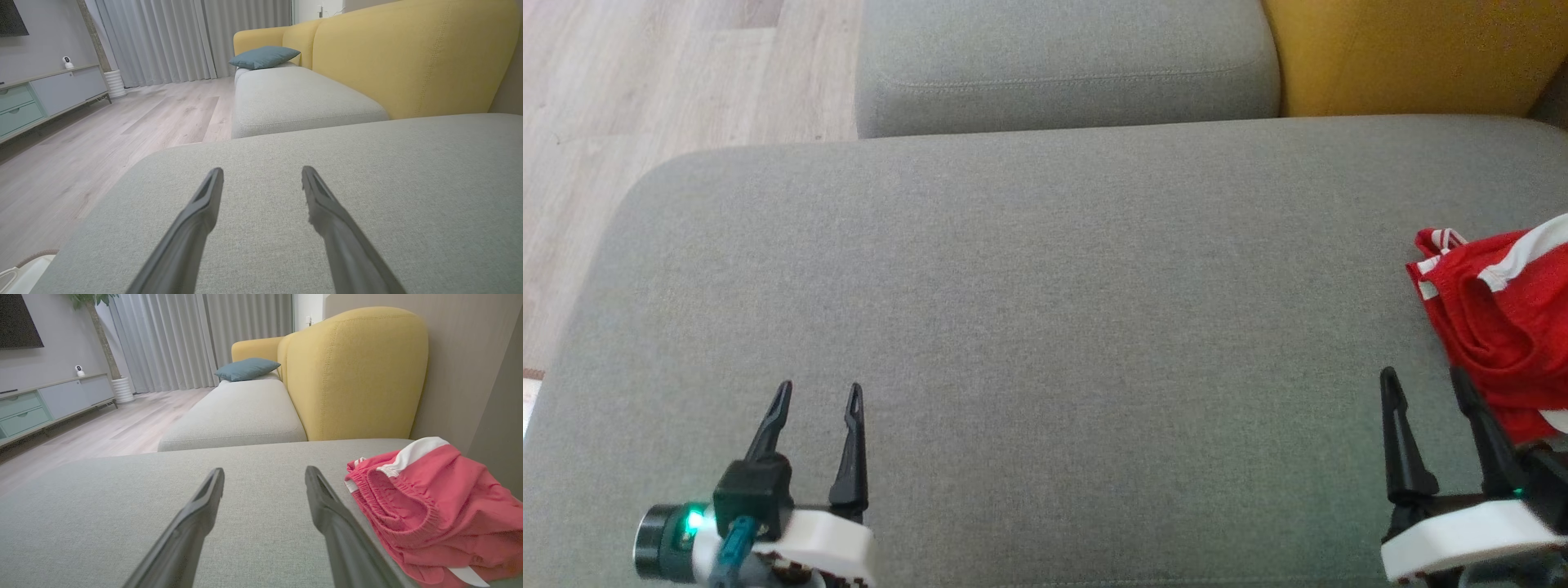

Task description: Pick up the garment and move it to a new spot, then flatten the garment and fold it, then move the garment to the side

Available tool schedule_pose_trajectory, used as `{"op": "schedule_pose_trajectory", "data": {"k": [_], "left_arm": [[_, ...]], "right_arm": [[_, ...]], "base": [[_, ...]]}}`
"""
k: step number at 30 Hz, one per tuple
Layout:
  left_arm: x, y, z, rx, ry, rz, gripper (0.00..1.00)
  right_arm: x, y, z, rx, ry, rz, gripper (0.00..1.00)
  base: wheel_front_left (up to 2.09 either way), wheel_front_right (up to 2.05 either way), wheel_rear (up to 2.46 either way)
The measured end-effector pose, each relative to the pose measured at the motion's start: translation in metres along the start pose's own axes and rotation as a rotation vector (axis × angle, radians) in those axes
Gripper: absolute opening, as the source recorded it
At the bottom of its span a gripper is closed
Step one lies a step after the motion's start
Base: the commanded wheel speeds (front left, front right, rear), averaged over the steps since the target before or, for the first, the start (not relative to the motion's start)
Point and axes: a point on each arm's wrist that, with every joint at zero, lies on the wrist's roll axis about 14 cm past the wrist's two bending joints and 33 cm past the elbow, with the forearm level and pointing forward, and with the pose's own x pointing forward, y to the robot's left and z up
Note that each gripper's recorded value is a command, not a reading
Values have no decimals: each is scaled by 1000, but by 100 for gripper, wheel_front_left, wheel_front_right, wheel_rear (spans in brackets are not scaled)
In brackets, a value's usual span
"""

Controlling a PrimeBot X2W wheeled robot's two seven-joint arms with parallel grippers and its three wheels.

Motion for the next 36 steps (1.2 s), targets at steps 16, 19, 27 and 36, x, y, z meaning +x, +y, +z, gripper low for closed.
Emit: {"op": "schedule_pose_trajectory", "data": {"k": [16,19,27,36], "left_arm": [[-7,-3,-5,14,19,-13,100],[-7,-3,-5,14,21,-13,100],[-7,-3,-7,15,25,-14,100],[-20,-7,-37,-13,130,-8,0]], "right_arm": [[-2,3,3,20,-13,10,100],[-2,4,3,22,-12,10,100],[-2,4,1,30,-8,12,100],[-5,1,-28,47,81,1,0]], "base": [[0,0,0],[0,0,0],[0,0,0],[0,0,0]]}}
